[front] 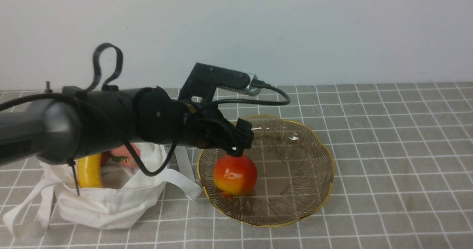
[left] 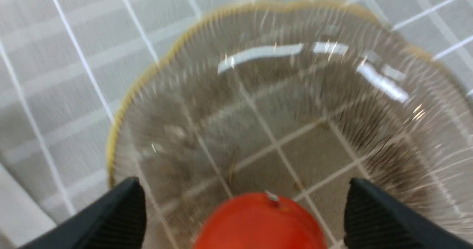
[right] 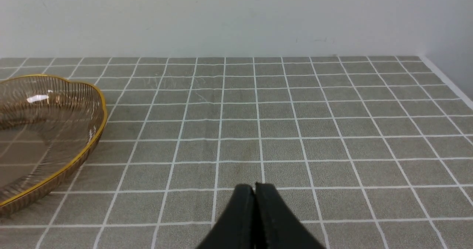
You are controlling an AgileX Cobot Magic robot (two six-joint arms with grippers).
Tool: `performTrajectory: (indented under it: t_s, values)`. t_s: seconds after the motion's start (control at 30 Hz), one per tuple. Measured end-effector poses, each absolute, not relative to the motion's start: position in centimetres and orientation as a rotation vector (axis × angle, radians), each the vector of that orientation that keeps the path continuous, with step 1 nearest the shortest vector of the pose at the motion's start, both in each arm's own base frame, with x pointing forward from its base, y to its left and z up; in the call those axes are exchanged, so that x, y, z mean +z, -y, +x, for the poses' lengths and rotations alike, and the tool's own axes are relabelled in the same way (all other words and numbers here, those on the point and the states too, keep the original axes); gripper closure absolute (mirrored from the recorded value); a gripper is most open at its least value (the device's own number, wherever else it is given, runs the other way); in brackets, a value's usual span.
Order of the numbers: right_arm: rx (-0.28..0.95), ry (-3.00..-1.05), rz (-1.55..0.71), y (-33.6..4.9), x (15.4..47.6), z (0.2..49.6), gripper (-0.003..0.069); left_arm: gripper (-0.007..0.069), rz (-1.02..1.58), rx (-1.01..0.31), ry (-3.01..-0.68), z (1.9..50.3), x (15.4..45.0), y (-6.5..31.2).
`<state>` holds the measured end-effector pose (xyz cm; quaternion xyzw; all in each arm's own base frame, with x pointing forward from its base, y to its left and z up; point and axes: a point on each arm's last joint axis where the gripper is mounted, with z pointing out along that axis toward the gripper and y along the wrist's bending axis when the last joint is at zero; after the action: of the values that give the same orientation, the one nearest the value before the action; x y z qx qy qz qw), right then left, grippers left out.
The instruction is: Take the fruit out of the bag on the grey coffee tablecloth and place them on the plate.
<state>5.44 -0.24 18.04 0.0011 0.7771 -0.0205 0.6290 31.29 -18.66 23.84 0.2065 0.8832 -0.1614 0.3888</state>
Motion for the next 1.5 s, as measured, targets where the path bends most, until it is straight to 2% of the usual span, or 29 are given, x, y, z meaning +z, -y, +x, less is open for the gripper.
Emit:
performTrajectory:
  t_s: [0.13,0.17,0.2,0.27,0.33,0.43,0.5,0.6,0.77,0.97,1.5]
  values:
    - [-0.047,-1.78,0.003,0.2,18.0,5.4,0.0676,0.0148,0.495,-0.425,-2.113,29.4,29.5,16.5]
    - [-0.047,-1.78,0.003,0.2,18.0,5.4,0.0676,0.0253,0.476,-0.431,-2.06,28.4,31.8,15.5]
    - [-0.047,-1.78,0.003,0.2,18.0,5.4,0.0676,0.0393,0.46,-0.439,-2.004,26.8,34.4,14.1]
    - [-0.047,-1.78,0.003,0.2,18.0,5.4,0.0676,0.0524,0.448,-0.439,-1.94,24.6,37.2,12.4]
    - [-0.047,-1.78,0.003,0.2,18.0,5.4,0.0676,0.0601,0.439,-0.424,-1.873,21.5,39.8,10.3]
    - [-0.047,-1.78,0.003,0.2,18.0,5.4,0.0676,0.0626,0.412,-0.406,-1.779,17.0,41.9,7.8]
    - [-0.047,-1.78,0.003,0.2,18.0,5.4,0.0676,0.0632,0.383,-0.399,-1.711,13.5,42.2,6.2]
    - [-0.047,-1.78,0.003,0.2,18.0,5.4,0.0676,0.0633,0.321,-0.386,-1.605,8.9,41.0,4.2]
    - [-0.047,-1.78,0.003,0.2,18.0,5.4,0.0676,0.0633,0.23,-0.374,-1.448,4.4,37.3,2.3]
    - [-0.047,-1.78,0.003,0.2,18.0,5.4,0.0676,0.0633,0.217,-0.373,-1.381,2.1,33.8,1.6]
    - [-0.047,-1.78,0.003,0.2,18.0,5.4,0.0676,0.0633,0.273,-0.328,-1.445,1.9,32.5,1.6]
